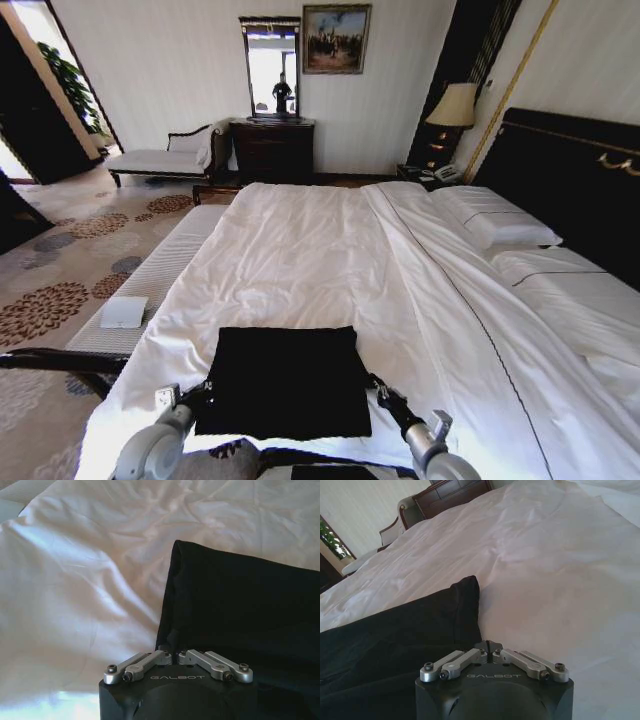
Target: Fold the clothes on the bed.
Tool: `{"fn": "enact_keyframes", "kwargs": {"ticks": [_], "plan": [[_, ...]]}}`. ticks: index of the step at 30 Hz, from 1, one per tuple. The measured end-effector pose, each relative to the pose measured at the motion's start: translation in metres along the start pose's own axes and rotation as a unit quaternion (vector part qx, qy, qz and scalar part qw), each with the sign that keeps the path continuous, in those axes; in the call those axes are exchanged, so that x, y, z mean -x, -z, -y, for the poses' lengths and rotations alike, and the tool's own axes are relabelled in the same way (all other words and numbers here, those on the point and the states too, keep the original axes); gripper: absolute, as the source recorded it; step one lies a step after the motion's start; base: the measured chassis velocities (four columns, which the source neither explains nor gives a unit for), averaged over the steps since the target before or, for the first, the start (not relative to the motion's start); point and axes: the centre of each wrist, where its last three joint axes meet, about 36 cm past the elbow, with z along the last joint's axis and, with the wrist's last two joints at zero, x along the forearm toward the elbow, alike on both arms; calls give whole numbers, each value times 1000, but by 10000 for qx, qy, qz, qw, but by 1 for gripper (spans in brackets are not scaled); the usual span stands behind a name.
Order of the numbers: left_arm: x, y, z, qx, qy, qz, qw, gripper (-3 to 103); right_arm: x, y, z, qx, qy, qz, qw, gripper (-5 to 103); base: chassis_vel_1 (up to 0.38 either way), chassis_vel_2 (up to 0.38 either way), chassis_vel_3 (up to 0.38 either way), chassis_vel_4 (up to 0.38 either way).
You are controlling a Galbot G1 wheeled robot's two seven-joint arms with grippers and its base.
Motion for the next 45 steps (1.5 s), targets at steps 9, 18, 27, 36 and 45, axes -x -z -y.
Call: {"fn": "enact_keyframes", "kwargs": {"ticks": [9,18,27,36,45], "plan": [[-28,7,-3,108,278,2,9996,16,-11,3,-19,12,-22,-13,10000,19,0,0,0,0],[-46,51,-9,-123,281,985,9947,42,-21,47,-58,371,-172,312,9987,51,0,0,0,0],[58,58,-14,-990,18,1890,9770,81,35,65,-49,334,-293,899,9950,85,0,0,0,0],[109,36,-2,-1595,-346,1665,9724,98,53,57,-47,375,-341,870,9949,100,0,0,0,0],[129,32,4,-1906,-474,1574,9678,72,61,52,-42,330,-396,821,9953,100,0,0,0,0]]}}
